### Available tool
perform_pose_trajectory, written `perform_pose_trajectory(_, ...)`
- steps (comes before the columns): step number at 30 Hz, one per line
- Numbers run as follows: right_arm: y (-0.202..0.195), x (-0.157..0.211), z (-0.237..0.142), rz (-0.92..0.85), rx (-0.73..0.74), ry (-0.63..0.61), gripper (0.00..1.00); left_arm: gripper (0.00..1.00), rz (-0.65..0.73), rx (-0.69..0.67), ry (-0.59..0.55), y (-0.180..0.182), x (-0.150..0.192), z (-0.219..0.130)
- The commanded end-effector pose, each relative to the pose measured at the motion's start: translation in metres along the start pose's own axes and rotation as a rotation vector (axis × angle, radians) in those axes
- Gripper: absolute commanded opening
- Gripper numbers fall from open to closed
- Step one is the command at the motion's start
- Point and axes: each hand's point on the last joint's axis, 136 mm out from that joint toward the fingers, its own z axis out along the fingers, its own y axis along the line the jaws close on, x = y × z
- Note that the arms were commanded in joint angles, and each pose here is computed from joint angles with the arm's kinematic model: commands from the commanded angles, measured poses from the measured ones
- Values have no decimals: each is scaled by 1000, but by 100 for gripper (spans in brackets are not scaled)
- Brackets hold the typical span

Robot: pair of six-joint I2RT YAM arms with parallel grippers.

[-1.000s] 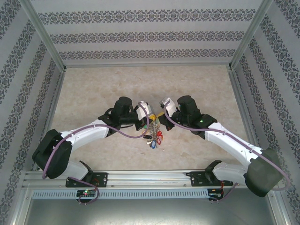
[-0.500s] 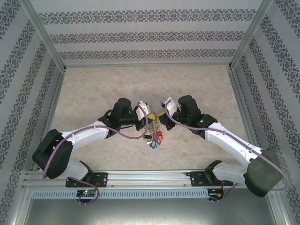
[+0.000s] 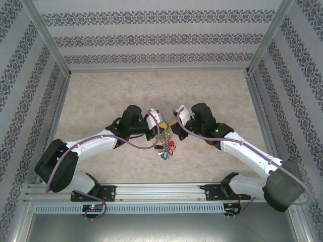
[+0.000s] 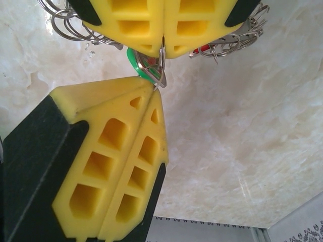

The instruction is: Put the keys on the keyring

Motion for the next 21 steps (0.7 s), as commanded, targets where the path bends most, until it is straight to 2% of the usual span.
perform_pose_trajectory(1,9,-16,-6,-53,-18,-61,0,6,22,-24,4,4,-8,-5)
perform_pose_trajectory(21,14,-16,-5,-67,-23,-44,0,22,54,1,49,1,-5,-4)
